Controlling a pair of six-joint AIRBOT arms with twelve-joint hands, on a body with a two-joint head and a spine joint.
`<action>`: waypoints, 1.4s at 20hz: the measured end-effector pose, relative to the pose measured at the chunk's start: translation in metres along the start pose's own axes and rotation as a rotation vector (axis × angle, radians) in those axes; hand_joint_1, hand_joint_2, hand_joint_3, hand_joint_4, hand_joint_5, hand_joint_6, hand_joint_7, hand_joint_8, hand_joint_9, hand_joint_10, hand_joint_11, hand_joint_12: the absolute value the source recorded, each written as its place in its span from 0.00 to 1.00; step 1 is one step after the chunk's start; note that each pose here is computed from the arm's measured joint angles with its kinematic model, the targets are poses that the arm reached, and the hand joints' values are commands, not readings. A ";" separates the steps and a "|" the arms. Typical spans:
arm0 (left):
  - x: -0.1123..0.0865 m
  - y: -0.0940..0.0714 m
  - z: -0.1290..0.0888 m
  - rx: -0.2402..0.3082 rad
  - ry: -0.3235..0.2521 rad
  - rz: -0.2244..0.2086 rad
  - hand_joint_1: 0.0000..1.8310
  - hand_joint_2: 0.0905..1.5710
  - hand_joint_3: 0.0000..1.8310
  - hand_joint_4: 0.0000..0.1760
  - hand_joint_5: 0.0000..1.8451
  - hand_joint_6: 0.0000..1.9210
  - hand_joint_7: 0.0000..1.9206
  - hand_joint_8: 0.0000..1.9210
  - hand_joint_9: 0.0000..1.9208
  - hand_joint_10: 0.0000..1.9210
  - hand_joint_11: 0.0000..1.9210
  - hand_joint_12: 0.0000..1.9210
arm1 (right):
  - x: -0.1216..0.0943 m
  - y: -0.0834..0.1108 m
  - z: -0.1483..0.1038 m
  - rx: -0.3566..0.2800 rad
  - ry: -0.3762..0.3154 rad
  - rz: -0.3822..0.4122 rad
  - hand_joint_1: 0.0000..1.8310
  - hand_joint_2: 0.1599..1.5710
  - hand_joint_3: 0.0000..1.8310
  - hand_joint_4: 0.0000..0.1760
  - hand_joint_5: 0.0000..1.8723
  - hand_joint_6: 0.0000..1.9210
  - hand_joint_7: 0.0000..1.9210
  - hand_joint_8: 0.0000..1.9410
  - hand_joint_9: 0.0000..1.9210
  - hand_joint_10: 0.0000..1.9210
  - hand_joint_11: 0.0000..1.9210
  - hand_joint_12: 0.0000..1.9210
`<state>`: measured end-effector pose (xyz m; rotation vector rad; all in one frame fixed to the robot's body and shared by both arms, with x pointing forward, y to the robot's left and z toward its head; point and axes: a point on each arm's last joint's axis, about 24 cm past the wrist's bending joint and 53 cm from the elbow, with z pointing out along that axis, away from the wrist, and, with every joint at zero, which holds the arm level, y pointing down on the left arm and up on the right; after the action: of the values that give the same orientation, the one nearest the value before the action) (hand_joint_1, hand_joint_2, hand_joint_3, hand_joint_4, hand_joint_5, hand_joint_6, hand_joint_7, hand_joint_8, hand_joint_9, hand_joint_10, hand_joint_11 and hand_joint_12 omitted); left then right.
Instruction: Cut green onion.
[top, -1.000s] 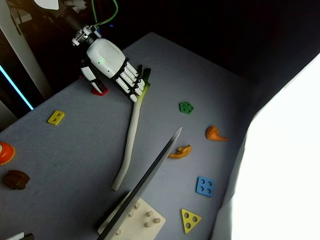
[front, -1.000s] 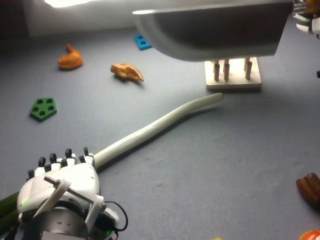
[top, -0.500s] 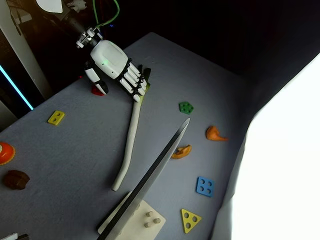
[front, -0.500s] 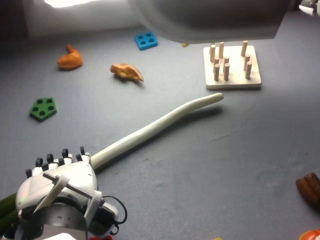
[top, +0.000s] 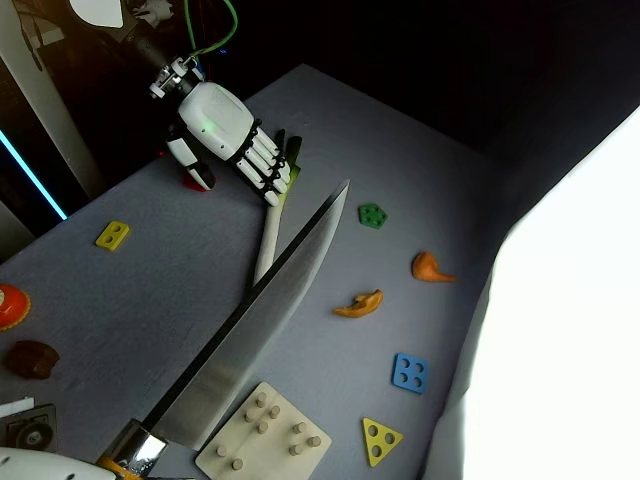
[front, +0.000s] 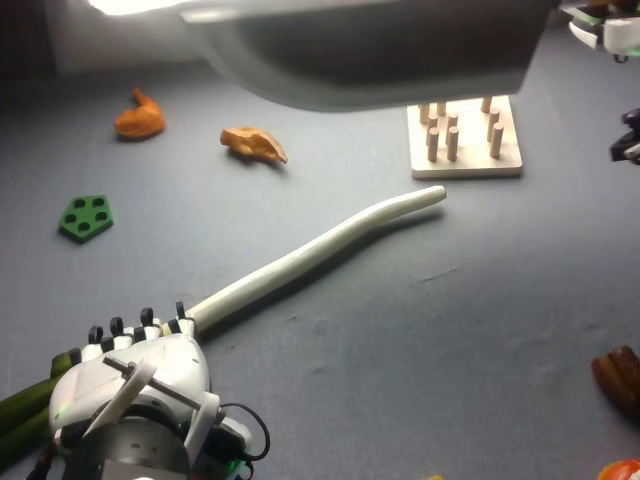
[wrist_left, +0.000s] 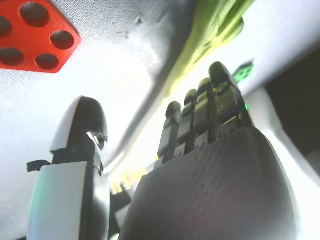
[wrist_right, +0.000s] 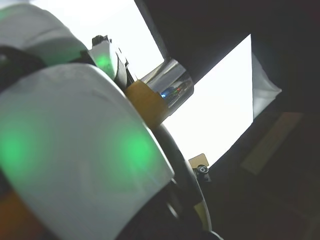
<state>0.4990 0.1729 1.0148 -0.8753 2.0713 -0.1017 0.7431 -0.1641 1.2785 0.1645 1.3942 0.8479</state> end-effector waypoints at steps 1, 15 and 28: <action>0.000 0.000 0.000 0.002 -0.002 0.000 0.44 0.80 0.00 0.23 0.01 0.00 0.02 0.00 0.01 0.00 0.00 0.13 | 0.003 0.006 -0.003 0.002 -0.008 -0.011 0.85 0.58 0.23 1.00 0.80 1.00 0.86 1.00 0.90 1.00 0.93 1.00; -0.003 0.004 0.007 -0.026 -0.014 -0.019 0.39 0.81 0.01 0.18 0.00 0.00 0.01 0.00 0.00 0.00 0.00 0.07 | 0.072 0.001 -0.021 0.214 -0.007 0.067 0.85 0.58 0.21 1.00 0.77 1.00 0.85 1.00 0.88 1.00 0.90 1.00; 0.007 0.010 -0.001 -0.023 0.009 -0.003 0.45 0.81 0.00 0.22 0.02 0.00 0.02 0.00 0.04 0.00 0.00 0.23 | 0.122 0.020 -0.021 0.198 0.039 0.038 0.85 0.60 0.21 1.00 0.74 1.00 0.83 1.00 0.87 1.00 0.89 1.00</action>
<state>0.4901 0.1755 1.0076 -0.8936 2.0836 -0.0839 0.7080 -0.0839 1.1890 0.3283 1.5156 0.7471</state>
